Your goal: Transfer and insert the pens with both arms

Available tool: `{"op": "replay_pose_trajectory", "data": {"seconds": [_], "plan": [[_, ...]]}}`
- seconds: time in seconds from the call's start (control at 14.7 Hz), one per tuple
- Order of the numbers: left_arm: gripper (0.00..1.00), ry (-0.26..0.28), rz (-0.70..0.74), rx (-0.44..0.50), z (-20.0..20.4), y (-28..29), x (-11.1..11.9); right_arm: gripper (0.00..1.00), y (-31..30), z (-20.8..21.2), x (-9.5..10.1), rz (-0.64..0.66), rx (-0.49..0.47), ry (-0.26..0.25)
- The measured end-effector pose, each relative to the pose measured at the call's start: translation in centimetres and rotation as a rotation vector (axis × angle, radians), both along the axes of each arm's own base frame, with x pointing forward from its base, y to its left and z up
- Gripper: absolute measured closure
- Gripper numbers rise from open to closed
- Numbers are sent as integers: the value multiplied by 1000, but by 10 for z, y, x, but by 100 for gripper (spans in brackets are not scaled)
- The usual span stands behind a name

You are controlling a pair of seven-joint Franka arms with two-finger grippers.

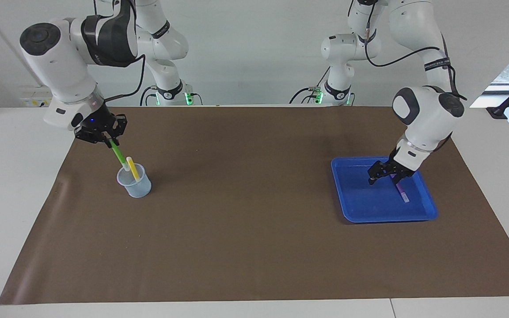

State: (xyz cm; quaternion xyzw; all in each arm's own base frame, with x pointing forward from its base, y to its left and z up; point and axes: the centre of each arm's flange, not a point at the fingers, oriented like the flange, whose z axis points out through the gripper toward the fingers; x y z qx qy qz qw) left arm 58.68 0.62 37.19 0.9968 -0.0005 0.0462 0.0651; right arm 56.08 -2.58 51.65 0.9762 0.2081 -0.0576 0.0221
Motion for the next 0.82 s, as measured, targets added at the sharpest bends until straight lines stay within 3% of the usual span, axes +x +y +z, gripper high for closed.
{"op": "replay_pose_trajectory", "data": {"seconds": [0.2, 0.55, 0.61, 0.82], "plan": [[0, -11, -38, 100, -18, 30, 3, 82, -8, -39, -5, -7, -2, 18], [1, 9, -39, 112, -55, 37, 6, 82, -15, -65, -8, -13, -1, 5], [4, 14, -33, 111, -59, 40, 6, 77, -14, -66, -8, -13, -1, 0], [41, 27, -18, 110, -64, 50, 2, 45, -13, -61, -7, -10, -1, -11]]}}
